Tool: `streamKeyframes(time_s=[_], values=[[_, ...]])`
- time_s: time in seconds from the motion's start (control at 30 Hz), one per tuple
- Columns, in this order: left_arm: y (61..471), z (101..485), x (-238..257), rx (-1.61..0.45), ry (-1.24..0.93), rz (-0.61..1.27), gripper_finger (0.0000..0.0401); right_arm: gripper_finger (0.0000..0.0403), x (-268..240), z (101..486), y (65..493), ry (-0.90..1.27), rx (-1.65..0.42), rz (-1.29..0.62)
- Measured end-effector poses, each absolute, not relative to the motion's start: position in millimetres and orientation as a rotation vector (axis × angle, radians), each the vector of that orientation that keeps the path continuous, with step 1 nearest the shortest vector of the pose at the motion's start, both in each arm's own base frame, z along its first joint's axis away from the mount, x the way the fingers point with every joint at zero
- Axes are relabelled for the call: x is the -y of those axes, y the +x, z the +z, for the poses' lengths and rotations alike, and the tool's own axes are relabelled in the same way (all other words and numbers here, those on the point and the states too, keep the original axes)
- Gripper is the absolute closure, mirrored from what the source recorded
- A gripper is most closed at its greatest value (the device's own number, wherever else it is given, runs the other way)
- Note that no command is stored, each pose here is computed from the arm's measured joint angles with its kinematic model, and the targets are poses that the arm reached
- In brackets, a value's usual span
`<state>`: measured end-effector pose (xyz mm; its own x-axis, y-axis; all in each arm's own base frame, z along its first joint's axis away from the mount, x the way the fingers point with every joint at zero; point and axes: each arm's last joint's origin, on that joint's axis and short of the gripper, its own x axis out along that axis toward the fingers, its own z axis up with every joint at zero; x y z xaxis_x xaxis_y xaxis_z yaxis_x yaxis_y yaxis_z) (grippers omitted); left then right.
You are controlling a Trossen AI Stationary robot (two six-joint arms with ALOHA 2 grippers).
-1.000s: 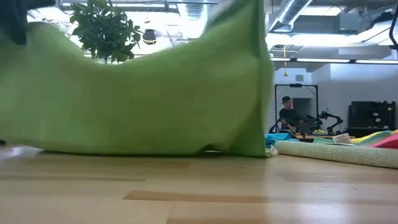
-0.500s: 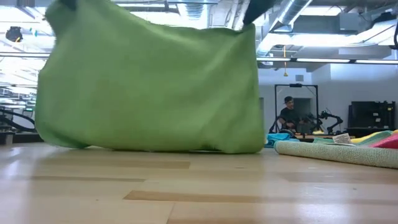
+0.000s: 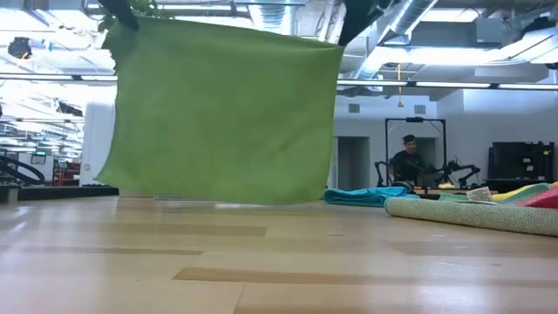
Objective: Fold microfiber towels
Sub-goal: Fold the green microfiber cloth
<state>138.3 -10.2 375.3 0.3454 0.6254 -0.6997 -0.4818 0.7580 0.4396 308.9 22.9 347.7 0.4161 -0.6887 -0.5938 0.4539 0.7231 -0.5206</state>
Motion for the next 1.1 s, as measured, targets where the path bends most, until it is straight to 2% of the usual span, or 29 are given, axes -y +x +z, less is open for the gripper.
streamKeyframes(time_s=[0.2,0.37,0.57,0.77,0.9,1.1], values=[[140,353,23,-1.064,0.026,0.651,0.0401,0.0397,-67,334,305,-0.24,-0.866,-0.624],[147,309,48,-1.149,-0.059,0.571,0.0401,0.0397,-115,295,297,-0.135,-0.876,-0.55],[152,266,93,-1.158,-0.229,0.391,0.0401,0.0397,-181,242,286,-0.036,-0.912,-0.461],[155,248,146,-1.136,-0.346,0.261,0.0401,0.0395,-229,220,278,0.046,-0.904,-0.426],[152,233,167,-1.19,-0.336,0.256,0.0401,0.0392,-242,215,275,0.055,-0.896,-0.401],[154,226,159,-1.209,-0.271,0.369,0.0401,0.0391,-218,217,289,0.002,-0.917,-0.463]])
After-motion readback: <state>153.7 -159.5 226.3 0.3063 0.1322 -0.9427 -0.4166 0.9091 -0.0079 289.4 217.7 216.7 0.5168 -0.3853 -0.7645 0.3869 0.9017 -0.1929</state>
